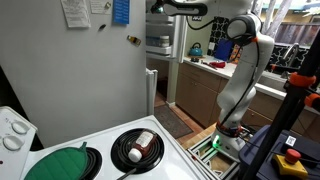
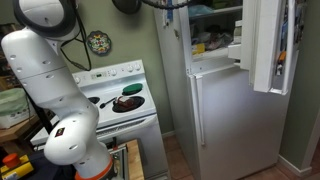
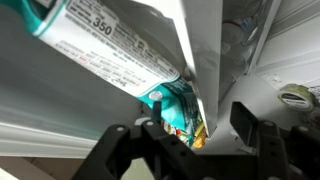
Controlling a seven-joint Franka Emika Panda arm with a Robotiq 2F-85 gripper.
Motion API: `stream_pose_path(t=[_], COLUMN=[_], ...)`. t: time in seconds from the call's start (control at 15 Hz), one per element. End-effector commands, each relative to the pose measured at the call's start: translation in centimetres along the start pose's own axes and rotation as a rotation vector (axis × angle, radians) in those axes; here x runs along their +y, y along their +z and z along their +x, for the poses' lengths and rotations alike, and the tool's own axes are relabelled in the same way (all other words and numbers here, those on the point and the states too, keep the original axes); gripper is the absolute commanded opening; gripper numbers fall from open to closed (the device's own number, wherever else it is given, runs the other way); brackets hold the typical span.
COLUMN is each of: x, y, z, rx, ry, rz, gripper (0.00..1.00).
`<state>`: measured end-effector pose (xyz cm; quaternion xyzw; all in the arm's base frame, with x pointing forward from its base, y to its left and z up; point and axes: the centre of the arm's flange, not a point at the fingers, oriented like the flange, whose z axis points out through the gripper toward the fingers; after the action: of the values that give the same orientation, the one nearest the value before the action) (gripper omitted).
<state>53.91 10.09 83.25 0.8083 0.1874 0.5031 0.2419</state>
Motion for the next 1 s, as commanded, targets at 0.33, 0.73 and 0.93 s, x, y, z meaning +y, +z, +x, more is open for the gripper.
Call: stream_pose_path(t=[0.33,0.73,0.93], x=[1.1,1.4,1.6], y=[0.5,1.1,1.1], z=[0.5,-0.1,-0.3], rx=[0.115,0.079,0.072], ry=[-0.032,-0.057,-0.061], rz=[-0.059,-0.090,-0.097], gripper=[1.00,0.54,0.31])
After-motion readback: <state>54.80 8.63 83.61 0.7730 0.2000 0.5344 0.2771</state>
